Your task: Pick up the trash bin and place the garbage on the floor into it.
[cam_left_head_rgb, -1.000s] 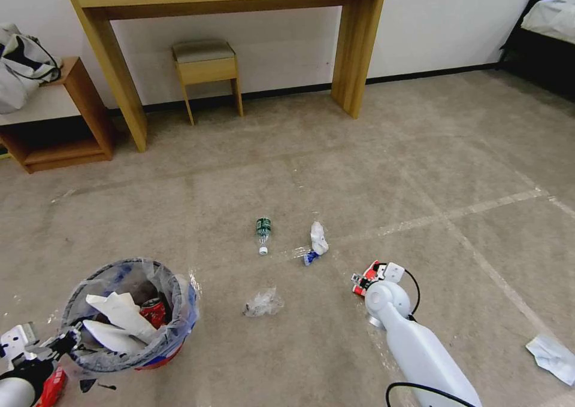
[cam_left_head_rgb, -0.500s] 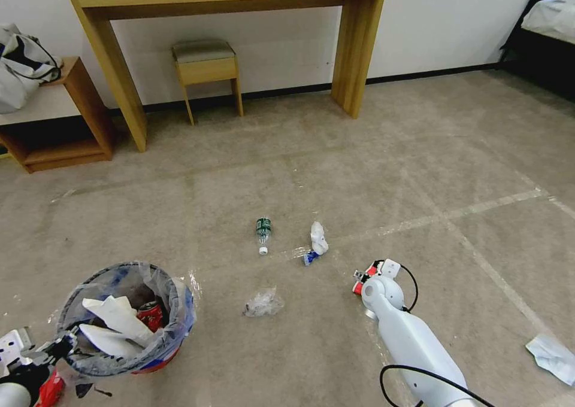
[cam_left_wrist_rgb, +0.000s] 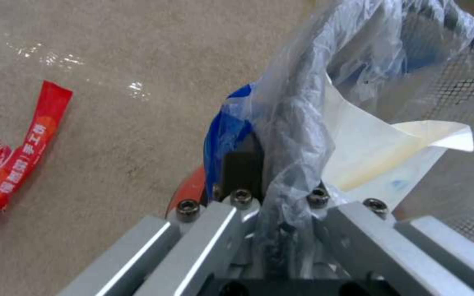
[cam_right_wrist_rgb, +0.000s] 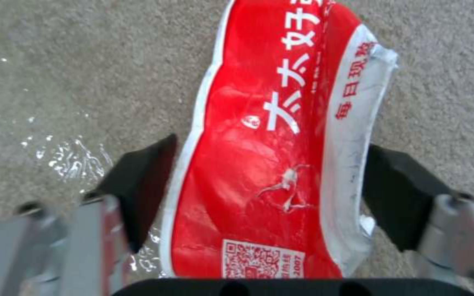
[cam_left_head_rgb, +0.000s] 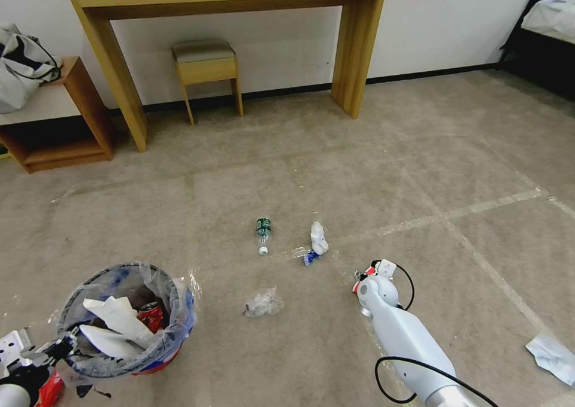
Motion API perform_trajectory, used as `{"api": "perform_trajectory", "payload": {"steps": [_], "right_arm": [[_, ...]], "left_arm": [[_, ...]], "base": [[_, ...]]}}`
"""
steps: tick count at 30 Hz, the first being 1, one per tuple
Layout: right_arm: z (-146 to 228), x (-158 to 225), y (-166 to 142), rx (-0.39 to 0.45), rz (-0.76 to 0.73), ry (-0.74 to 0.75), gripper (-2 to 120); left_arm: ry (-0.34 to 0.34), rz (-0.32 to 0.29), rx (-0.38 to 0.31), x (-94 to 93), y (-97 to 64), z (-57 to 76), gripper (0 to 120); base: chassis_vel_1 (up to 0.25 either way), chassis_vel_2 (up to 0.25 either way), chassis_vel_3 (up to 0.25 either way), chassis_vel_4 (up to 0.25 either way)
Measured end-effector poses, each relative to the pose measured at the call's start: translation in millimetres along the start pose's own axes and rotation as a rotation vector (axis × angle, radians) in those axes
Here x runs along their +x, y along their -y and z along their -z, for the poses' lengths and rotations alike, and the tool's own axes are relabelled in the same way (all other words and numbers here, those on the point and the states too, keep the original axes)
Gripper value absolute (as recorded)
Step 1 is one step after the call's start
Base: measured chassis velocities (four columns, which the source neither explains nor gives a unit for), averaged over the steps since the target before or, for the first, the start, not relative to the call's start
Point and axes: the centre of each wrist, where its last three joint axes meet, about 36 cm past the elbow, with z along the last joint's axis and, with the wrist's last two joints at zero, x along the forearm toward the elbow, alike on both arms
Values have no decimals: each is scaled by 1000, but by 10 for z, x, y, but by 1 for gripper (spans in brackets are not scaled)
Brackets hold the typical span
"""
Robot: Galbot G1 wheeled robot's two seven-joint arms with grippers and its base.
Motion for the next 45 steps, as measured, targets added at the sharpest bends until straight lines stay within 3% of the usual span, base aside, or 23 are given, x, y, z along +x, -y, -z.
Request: {"api": "perform_trajectory", "payload": {"steps": [4,8,12,13,22,35,41,45], "right_arm": [[-45,-45,25,3,-7,-2,68],[-70,-71,64,3,-9,1,50],[-73,-81,95,4,-10,3,41],[-74,-87,119,5,-11,4,33],[-130,-68,245,8,1,13,1],[-95,188,460,-23,72,64,0],[109,434,509,-48,145,185,0],[237,567,571,-43,198,279,0]], "left_arm": [[0,1,-3,15,0,-2,1],[-1,4,-2,24,3,-14,1],[-2,3,-3,22,11,-24,1],[-1,1,-3,17,22,-25,1],[2,-7,-7,2,63,-16,1],[4,-15,-18,27,111,22,1],[8,-27,-16,26,147,58,1],[15,-57,-19,-11,165,155,1]], "base": [[0,0,0,0],[0,0,0,0],[0,0,0,0],[0,0,0,0],[0,0,0,0],[0,0,0,0],[0,0,0,0],[0,0,0,0]]}}
